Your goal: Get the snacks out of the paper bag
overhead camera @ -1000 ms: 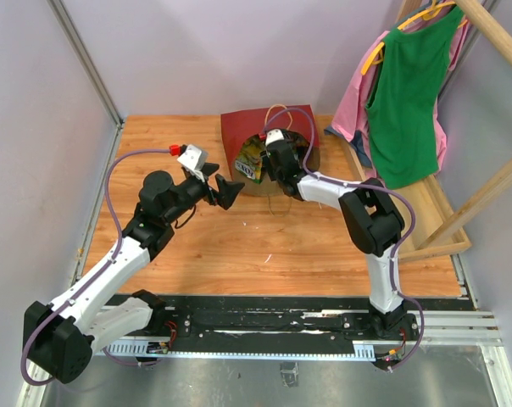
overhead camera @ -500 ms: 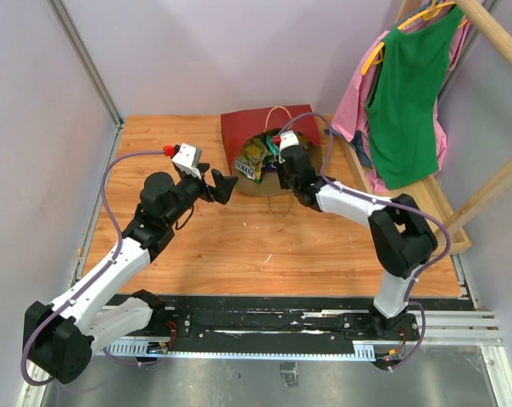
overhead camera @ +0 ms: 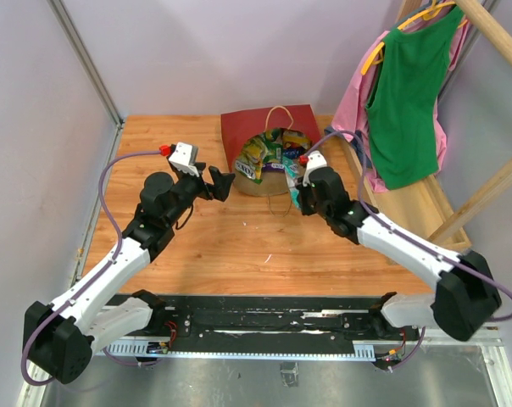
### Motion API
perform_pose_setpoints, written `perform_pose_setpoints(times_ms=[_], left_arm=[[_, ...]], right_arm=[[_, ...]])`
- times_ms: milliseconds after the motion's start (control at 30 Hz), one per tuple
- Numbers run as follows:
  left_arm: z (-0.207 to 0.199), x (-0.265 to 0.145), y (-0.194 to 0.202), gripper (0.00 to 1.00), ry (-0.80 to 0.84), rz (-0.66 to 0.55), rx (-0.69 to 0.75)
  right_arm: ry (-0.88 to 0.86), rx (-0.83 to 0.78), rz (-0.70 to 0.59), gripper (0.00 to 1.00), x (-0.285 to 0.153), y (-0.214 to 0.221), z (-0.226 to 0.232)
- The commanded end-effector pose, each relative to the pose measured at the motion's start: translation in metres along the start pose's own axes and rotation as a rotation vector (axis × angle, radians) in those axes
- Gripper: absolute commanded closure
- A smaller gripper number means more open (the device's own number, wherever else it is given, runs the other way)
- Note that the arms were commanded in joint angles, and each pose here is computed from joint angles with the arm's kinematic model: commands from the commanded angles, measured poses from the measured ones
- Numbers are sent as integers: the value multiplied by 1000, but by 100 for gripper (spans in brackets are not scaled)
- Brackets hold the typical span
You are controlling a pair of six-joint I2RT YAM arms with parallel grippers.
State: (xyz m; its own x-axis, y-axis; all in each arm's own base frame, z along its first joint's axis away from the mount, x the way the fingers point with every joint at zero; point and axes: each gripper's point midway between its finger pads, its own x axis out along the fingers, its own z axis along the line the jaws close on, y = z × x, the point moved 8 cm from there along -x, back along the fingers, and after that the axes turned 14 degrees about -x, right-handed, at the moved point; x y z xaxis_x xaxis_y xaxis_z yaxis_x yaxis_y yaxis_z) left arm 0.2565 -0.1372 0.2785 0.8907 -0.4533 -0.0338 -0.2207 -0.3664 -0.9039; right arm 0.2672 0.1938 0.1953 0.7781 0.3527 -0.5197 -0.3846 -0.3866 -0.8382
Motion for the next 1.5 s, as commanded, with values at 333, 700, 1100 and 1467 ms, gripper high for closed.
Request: perform_pose_setpoints(times_ms=[333,700,1100,1467], left_arm=[[-2,11,2,0,28,1,-56],[-8,16,-2,0,33,13,-104],[-13,18,-18,0,7,7,-117],[-13,26,-15,0,-14,64,-129]], right_arm=[[296,-6,312,99,-92,64,-50],[207,141,210,16,-87,46,-51],[143,622,97,1,-119,-61,-41],[43,654,-186,1,-149,-95,-44]])
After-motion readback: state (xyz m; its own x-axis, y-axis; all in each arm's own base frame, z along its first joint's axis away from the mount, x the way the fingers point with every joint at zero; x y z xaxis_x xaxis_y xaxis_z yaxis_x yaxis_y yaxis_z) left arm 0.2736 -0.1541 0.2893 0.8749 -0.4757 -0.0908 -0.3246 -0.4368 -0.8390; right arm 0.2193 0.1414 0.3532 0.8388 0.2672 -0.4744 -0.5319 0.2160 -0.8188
